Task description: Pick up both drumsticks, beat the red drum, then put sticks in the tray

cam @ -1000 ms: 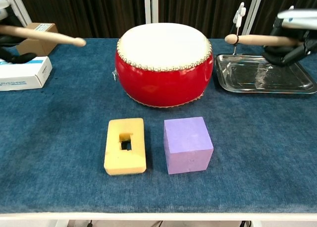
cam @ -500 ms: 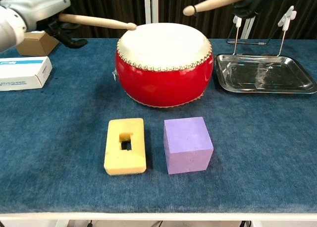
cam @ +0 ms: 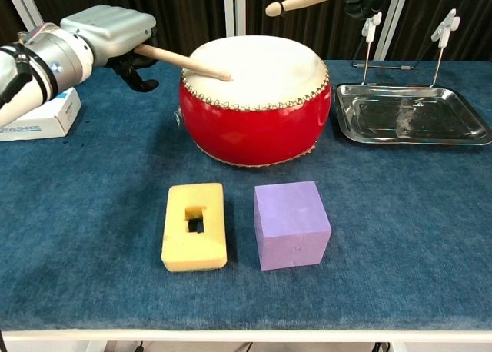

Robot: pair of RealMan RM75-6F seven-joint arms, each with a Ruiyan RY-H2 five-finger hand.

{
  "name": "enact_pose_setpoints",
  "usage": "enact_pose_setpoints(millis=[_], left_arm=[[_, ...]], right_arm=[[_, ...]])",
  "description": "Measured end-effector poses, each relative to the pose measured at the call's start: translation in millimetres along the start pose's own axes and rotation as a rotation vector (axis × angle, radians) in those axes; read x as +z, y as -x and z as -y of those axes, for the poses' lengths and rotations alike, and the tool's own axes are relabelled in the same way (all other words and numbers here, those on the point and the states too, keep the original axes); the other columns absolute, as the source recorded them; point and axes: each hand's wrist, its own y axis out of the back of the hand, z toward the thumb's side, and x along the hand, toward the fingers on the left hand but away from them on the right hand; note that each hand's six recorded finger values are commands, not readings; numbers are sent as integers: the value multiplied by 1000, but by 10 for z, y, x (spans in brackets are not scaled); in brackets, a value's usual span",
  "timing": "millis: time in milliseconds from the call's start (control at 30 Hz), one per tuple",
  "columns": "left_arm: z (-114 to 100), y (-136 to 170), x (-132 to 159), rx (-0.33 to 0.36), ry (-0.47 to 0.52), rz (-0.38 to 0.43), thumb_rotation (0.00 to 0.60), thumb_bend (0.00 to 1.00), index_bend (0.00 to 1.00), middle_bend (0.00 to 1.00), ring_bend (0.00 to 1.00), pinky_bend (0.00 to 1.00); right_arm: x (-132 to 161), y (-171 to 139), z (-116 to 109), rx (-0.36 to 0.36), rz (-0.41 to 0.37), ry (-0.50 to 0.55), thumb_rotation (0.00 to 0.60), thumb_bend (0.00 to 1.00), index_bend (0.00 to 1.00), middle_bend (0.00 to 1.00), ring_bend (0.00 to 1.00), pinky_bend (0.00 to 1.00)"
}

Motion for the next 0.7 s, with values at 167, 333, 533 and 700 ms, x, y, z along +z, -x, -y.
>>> enact_pose_setpoints(millis=[167,333,533,700], left_arm=[[-124,31,-66,36,63,-36,600,338,995,999,1000,1000],[-337,104,-152,79,168,-61,600,338,994,999,1000,1000],[-152,65,-49,31,137,-48,600,338,994,999,1000,1000],[13,15,47,-9,44,-27,600,338,994,999,1000,1000]], right_arm=[[-79,105,242,55,33,-94,600,794,1000,1000,1000,971],[-73,210,478,113,67,-202,600,795,1000,1000,1000,971],[95,196,258,45,53,-153,600,799,1000,1000,1000,971],[130,101,-22,-33,29,-108,600,806,1000,1000,1000,971]])
